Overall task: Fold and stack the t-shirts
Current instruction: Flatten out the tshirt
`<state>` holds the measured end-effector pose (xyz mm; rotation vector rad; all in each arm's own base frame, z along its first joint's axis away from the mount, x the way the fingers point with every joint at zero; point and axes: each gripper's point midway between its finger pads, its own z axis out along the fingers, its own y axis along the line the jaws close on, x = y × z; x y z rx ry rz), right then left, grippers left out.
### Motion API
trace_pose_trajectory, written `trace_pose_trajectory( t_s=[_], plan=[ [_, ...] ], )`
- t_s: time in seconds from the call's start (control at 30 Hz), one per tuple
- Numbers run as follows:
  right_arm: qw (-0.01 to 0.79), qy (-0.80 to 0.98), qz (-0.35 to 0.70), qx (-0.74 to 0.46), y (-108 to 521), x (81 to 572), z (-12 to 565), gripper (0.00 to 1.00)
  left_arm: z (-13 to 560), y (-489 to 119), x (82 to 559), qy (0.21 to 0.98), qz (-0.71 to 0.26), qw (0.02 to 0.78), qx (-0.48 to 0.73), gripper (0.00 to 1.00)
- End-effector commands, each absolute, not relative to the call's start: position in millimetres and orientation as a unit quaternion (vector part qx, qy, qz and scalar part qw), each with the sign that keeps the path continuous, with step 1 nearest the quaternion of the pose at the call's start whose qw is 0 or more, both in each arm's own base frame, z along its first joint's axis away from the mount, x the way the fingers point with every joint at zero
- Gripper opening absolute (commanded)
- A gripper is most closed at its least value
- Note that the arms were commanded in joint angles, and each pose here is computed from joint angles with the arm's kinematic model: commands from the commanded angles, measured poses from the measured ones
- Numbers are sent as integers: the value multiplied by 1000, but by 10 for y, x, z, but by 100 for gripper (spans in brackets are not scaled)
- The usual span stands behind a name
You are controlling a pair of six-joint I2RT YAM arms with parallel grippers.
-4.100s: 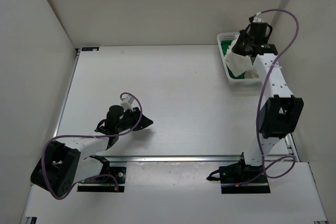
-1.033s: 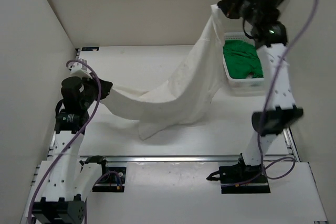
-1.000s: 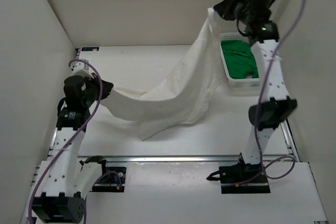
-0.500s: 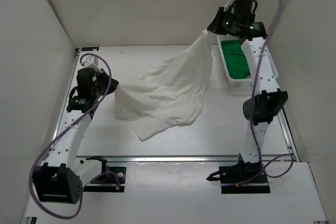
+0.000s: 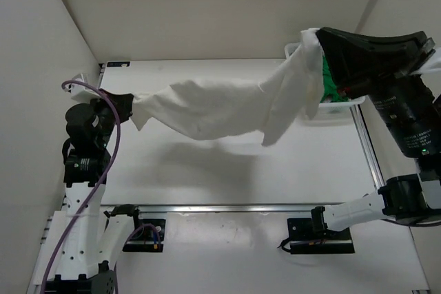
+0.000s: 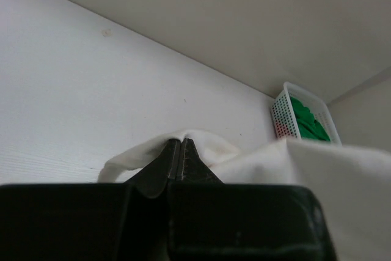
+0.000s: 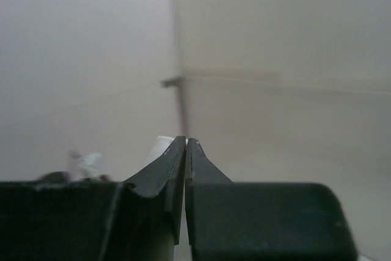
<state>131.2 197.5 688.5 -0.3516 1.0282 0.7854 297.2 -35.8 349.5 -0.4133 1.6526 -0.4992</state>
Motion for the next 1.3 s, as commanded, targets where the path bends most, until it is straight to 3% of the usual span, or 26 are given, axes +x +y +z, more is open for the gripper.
trace_pose_trajectory(
  t_s=[0.0,0.2,0.33,0.47,0.6,0.8,0.83,0.9,0.97,1.03,1.13,1.23,1.27],
  plan=[
    [811,560,159,-56,1641,1693,6720,0,3748,-203,2840,699,-196,657,-201,0],
    [831,542,78,-96,1959,1928,6719,0,3671,-199,2837,701,-196,655,-202,0],
    [795,580,102,-143,2068,2793,6234,0,3547,-191,2865,708,-190,650,-201,0],
    [717,672,142,-114,1579,3974,5212,0,3260,-176,2894,721,-183,634,-209,0],
    [620,756,177,-111,1586,4966,4065,0,2778,-195,2935,744,-183,605,-217,0],
    [537,812,224,-48,1501,6117,3069,0,2175,-164,3065,772,-170,563,-243,0],
    [545,804,236,-37,1486,6194,3077,0,2099,-176,3091,778,-166,555,-242,0],
    [564,785,253,-43,1525,6227,3260,14,2062,-144,3154,777,-155,557,-251,0],
    [580,769,267,-42,1435,6149,3546,43,2059,-378,3205,782,-173,554,-228,0],
    [591,759,265,-61,1450,5938,3852,51,2086,-502,3258,777,-169,562,-228,0],
    [537,802,252,-73,1608,5528,3676,47,2074,-697,3259,781,-179,558,-214,0],
    [441,856,252,-96,2024,4906,2951,27,2061,-704,3225,777,-198,557,-217,0],
    [474,837,248,-113,2242,4720,3120,20,2108,-668,3199,771,-199,564,-220,0]
  ],
)
